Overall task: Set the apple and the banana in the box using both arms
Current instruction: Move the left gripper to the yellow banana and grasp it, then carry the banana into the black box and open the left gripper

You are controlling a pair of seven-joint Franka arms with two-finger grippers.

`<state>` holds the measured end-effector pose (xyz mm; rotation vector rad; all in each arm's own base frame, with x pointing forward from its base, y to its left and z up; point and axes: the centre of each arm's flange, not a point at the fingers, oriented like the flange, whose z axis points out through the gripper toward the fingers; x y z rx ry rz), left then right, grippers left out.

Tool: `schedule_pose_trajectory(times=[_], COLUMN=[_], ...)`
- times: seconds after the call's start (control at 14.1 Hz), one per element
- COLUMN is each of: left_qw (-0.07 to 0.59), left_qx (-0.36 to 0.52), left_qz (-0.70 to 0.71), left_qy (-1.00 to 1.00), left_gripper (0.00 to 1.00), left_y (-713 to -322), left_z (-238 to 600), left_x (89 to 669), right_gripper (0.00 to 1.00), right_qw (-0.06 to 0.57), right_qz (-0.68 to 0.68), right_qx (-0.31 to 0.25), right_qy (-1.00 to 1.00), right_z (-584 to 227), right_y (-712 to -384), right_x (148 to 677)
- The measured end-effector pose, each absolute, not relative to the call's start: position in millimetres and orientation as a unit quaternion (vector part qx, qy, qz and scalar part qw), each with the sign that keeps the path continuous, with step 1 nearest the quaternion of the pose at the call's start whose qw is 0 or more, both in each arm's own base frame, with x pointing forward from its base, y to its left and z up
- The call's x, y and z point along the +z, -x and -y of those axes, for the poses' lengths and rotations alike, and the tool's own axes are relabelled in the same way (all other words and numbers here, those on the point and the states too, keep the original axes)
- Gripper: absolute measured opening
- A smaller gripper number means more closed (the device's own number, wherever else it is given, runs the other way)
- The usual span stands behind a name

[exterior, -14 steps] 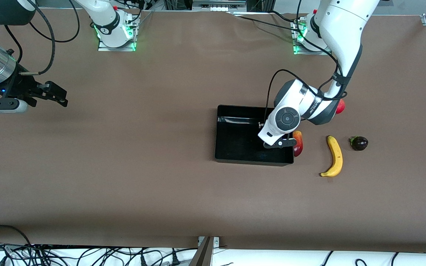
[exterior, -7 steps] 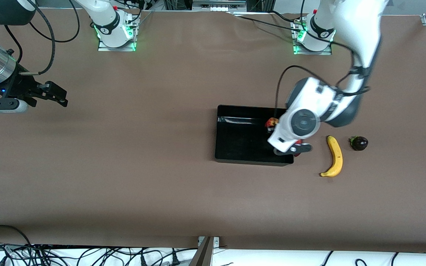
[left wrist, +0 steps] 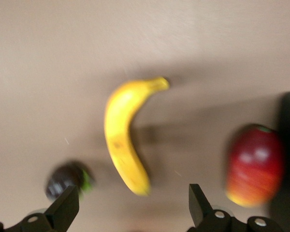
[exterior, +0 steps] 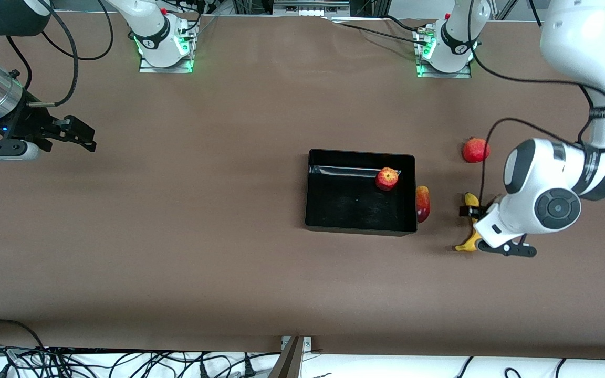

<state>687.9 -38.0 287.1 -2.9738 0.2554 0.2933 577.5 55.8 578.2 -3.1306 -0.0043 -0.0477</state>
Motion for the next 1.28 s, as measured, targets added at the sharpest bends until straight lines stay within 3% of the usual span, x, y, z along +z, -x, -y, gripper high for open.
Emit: schedule_pose_trajectory(times=[0.42,0.5,0.85,0.92,1.06,1.28], left_qw=[0.055,0.054,0.05,0.05,0.05,0.032], left_qx=[0.08,0.082,0.084,0.086,0.101,0.121], left_qz=[-0.109,-0.109,-0.125,-0.127,-0.129,-0.119], left_qy=[0.989,0.989,0.987,0.987,0.985,0.985], left_gripper=[1.0,0.93,0.4,0.35,0.35,0.35], left_y=[-684,-682,-682,-682,-684,-695], left_z=[9,4,-1,-1,6,46], left_x=[185,181,180,181,194,256], right_gripper=[1.0,1.0,1.0,1.0,1.0,1.0], right_qw=[0.005,0.005,0.005,0.005,0.005,0.005], right_qz=[0.001,0.001,0.001,0.001,0.001,0.001], right_qx=[-0.015,-0.015,-0.015,-0.015,-0.015,-0.015], right_qy=[1.0,1.0,1.0,1.0,1.0,1.0], right_z=[-56,-56,-56,-56,-56,-56], right_y=[-578,-578,-578,-578,-578,-578], right_x=[578,578,578,578,578,578])
